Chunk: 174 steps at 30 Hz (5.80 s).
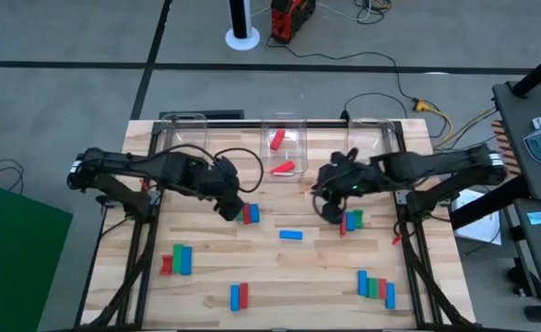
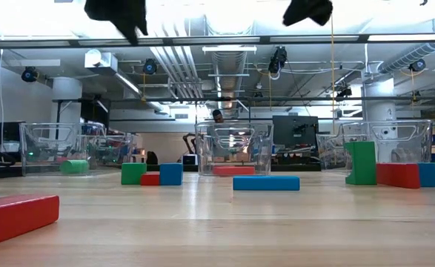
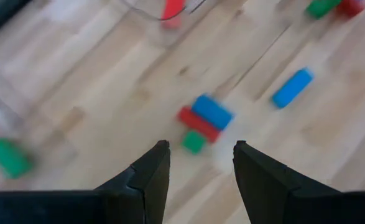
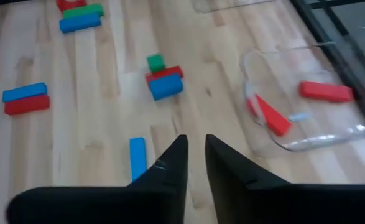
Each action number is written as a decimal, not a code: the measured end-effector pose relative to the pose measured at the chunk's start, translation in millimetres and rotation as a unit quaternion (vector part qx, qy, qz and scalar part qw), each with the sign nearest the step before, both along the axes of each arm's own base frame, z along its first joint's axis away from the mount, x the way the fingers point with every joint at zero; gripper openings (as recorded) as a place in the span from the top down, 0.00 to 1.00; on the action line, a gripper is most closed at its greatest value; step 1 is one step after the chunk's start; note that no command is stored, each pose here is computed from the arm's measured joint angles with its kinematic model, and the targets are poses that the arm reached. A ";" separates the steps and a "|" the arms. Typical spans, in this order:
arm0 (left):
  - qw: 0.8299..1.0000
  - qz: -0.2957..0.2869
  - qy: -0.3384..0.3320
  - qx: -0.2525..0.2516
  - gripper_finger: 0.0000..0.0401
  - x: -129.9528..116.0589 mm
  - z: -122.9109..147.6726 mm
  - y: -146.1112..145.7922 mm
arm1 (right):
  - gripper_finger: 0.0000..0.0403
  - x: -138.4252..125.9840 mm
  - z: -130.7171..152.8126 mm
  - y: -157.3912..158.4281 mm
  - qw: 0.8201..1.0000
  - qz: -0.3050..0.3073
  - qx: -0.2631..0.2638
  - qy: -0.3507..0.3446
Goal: Sort blocks
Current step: Put the blue wooden block into the right transparent bin
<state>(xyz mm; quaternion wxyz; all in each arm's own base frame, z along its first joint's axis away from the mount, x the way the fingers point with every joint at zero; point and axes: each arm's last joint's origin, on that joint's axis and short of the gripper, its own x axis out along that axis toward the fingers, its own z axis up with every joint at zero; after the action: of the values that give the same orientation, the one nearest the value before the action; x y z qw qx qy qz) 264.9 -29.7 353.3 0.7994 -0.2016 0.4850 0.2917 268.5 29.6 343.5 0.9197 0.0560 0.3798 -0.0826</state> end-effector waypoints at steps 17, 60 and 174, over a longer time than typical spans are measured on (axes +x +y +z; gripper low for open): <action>0.988 -0.042 -0.087 0.120 0.61 -68.7 32.2 15.4 | 0.51 74.2 -100.1 49.7 0.991 0.072 -0.009 0.116; 0.985 -0.016 -0.113 0.133 0.61 -82.3 4.2 18.7 | 0.55 101.5 -190.3 62.4 0.968 0.095 0.036 0.230; 0.982 -0.013 -0.129 0.141 0.61 -78.5 6.0 18.6 | 0.76 -104.5 -54.5 -212.6 0.790 -0.588 0.134 0.109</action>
<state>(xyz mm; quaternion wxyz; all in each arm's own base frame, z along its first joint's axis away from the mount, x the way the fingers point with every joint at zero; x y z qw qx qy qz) 186.4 -11.1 359.3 0.8794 -0.1168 0.3343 0.3182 164.0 -183.0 289.0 0.6289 0.3815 0.3787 -0.5618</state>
